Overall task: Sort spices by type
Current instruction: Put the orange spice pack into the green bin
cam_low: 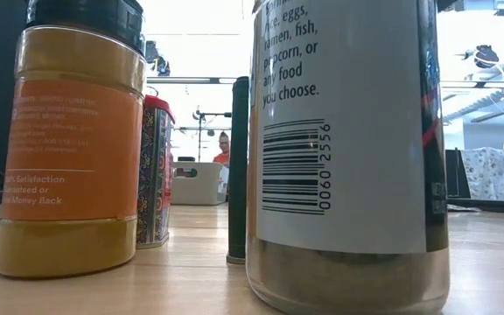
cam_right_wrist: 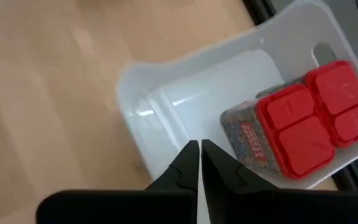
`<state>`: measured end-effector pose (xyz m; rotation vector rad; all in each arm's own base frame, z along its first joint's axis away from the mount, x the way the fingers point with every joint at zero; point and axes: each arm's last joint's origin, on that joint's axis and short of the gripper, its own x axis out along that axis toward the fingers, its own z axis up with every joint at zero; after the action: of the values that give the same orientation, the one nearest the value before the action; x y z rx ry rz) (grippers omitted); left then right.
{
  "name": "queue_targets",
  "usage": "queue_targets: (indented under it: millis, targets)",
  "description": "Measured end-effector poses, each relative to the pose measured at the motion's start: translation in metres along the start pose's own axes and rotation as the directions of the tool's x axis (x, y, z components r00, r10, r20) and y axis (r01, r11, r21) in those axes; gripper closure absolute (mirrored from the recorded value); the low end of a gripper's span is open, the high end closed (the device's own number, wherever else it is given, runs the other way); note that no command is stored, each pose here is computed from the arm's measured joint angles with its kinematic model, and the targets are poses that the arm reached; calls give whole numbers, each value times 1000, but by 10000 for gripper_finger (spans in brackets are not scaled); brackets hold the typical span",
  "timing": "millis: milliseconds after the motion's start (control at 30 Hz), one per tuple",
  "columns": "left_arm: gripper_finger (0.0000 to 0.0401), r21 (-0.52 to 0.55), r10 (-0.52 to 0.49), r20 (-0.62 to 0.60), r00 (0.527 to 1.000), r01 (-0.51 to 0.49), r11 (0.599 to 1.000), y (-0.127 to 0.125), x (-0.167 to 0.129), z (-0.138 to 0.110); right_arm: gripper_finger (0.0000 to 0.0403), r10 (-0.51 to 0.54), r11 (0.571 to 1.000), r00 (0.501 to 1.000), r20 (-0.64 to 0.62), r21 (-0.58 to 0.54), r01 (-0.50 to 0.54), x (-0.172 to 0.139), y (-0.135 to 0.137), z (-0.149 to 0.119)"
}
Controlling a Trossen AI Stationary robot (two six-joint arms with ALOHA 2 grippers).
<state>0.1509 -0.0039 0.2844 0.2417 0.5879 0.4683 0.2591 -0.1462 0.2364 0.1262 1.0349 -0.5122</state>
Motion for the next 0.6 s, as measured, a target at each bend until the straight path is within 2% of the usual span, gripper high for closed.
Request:
queue_targets:
  millis: [167,300,433,600]
  targets:
    - [399,-1,0,1,1000,0,1000,0,0,0,403,39,999,999,6,26,-40,-27,20,1]
    - [399,-4,0,5,1000,0,1000,0,0,1,403,69,992,997,-19,110,-67,-43,33,-6]
    - [399,-6,0,8,1000,0,1000,0,0,1,403,93,974,991,-92,215,-71,-52,45,-17]
    - [399,-7,0,8,1000,0,1000,0,0,1,403,97,955,968,-233,296,-25,-59,58,-33]
